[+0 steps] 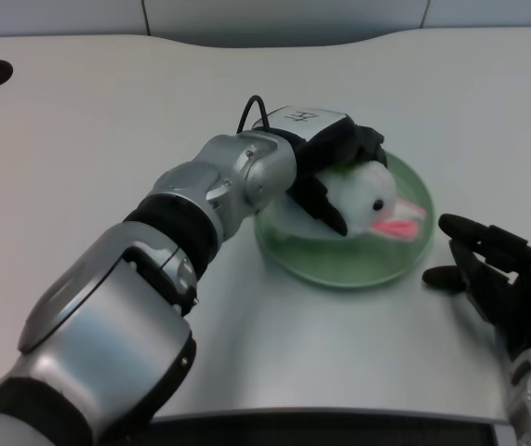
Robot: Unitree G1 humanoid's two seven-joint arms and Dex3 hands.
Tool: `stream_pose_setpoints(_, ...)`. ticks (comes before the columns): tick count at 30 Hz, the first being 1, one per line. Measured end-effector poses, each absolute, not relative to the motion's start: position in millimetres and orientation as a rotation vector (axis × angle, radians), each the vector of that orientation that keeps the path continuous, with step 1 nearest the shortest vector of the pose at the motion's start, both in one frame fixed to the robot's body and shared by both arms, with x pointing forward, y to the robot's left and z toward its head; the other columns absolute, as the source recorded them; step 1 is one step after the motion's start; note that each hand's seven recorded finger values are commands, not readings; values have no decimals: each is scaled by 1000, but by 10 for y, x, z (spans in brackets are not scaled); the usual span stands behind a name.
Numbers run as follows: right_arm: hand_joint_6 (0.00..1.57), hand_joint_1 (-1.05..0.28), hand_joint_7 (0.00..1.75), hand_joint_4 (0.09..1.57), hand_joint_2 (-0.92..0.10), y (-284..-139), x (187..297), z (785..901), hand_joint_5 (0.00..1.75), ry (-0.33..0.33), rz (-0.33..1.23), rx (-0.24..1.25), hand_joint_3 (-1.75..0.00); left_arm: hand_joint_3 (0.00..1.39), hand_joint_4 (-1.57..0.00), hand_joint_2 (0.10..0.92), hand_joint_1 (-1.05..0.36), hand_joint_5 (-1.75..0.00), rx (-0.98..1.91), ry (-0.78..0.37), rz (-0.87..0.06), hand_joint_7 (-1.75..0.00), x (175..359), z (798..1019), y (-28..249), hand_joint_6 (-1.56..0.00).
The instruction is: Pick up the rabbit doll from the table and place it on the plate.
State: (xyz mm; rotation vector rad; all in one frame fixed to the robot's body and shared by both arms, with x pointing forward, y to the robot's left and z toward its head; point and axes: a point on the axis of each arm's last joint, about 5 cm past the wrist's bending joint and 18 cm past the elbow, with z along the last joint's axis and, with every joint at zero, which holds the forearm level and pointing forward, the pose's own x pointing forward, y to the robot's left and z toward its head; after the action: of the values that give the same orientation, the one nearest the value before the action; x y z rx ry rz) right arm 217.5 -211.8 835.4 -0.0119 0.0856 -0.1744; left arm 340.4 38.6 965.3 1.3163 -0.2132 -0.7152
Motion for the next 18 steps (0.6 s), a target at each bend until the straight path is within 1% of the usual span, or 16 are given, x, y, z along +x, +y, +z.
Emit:
stream_pose_setpoints(1, 1049, -400, 8, 912, -921, -2118, 2175, 8354, 833, 86, -174, -12, -164, 1, -5, 883, -730, -487, 1321, -212, -713, -37, 3404, 9652, 386, -229)
stream_pose_setpoints(2, 1051, -401, 9, 913, -921, -2118, 2175, 8354, 833, 86, -174, -12, -164, 2, -1, 886, -755, -331, 1326, -213, -711, -23, 3404, 9651, 386, -169)
stream_pose_setpoints(5, 1049, -404, 8, 914, -921, -2118, 2175, 8354, 832, 86, -175, -12, -165, 3, 1, 895, -800, -88, 1340, -214, -703, -14, 3405, 9648, 387, -68)
stream_pose_setpoints(8, 1047, -403, 7, 915, -921, -2117, 2177, 8357, 832, 84, -175, -12, -167, 8, 1, 909, -853, -12, 1360, -211, -699, -2, 3405, 9644, 387, -11)
stream_pose_setpoints(12, 1045, -405, 5, 906, -921, -2117, 2177, 8358, 827, 84, -175, -12, -166, 3, 1, 905, -934, 0, 1375, -192, -696, 1, 3409, 9640, 394, 0)
stream_pose_setpoints(18, 1053, -404, 9, 921, -921, -2118, 2176, 8356, 837, 85, -175, -10, -165, 1, 1, 896, -990, 1, 1374, -179, -700, 1, 3411, 9642, 395, 1)
